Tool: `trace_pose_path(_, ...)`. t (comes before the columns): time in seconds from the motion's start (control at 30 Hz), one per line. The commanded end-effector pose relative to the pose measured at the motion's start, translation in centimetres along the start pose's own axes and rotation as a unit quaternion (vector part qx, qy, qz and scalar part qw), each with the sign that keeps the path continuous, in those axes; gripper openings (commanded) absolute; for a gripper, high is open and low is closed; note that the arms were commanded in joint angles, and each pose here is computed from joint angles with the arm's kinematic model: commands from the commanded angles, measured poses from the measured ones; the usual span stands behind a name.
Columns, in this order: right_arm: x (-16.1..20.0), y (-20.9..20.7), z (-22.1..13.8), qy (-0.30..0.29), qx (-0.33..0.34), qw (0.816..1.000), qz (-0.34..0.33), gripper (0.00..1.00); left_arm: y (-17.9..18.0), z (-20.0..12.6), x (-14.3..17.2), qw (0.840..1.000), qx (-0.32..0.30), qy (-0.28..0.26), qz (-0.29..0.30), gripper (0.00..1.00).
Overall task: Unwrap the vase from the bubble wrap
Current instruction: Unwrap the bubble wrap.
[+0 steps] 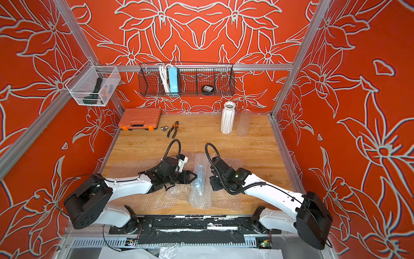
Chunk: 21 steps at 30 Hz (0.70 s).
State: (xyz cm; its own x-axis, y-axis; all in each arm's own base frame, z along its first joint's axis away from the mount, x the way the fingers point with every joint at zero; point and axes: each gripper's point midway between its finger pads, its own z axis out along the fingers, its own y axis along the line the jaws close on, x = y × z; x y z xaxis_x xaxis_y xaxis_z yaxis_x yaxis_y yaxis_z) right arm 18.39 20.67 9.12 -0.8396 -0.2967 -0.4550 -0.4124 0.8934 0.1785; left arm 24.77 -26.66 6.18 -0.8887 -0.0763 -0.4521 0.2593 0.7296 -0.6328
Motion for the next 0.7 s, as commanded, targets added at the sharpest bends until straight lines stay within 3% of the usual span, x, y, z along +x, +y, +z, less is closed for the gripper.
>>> trace_pose_path(0.0, -0.2, -1.1, -0.1, -0.017, 0.008, 0.999, 0.032, 0.63, 3.5, -0.2, 3.0, 0.997, -0.063, 0.046, -0.009, 0.57)
trace_pose_path(0.23, -1.0, 0.6, 1.0, -0.012, -0.068, 0.996, 0.053, 0.64, 3.5, -0.3, 2.9, 0.997, -0.063, 0.045, -0.008, 0.57)
trace_pose_path(0.53, -0.8, -1.1, 2.6, 0.002, -0.038, 0.996, 0.084, 0.61, 3.4, -0.5, 2.9, 0.997, -0.063, 0.043, -0.008, 0.57)
trace_pose_path(0.67, -0.2, -1.2, 3.7, 0.011, -0.051, 0.994, 0.098, 0.53, 3.3, -0.6, 2.8, 0.997, -0.062, 0.042, -0.007, 0.57)
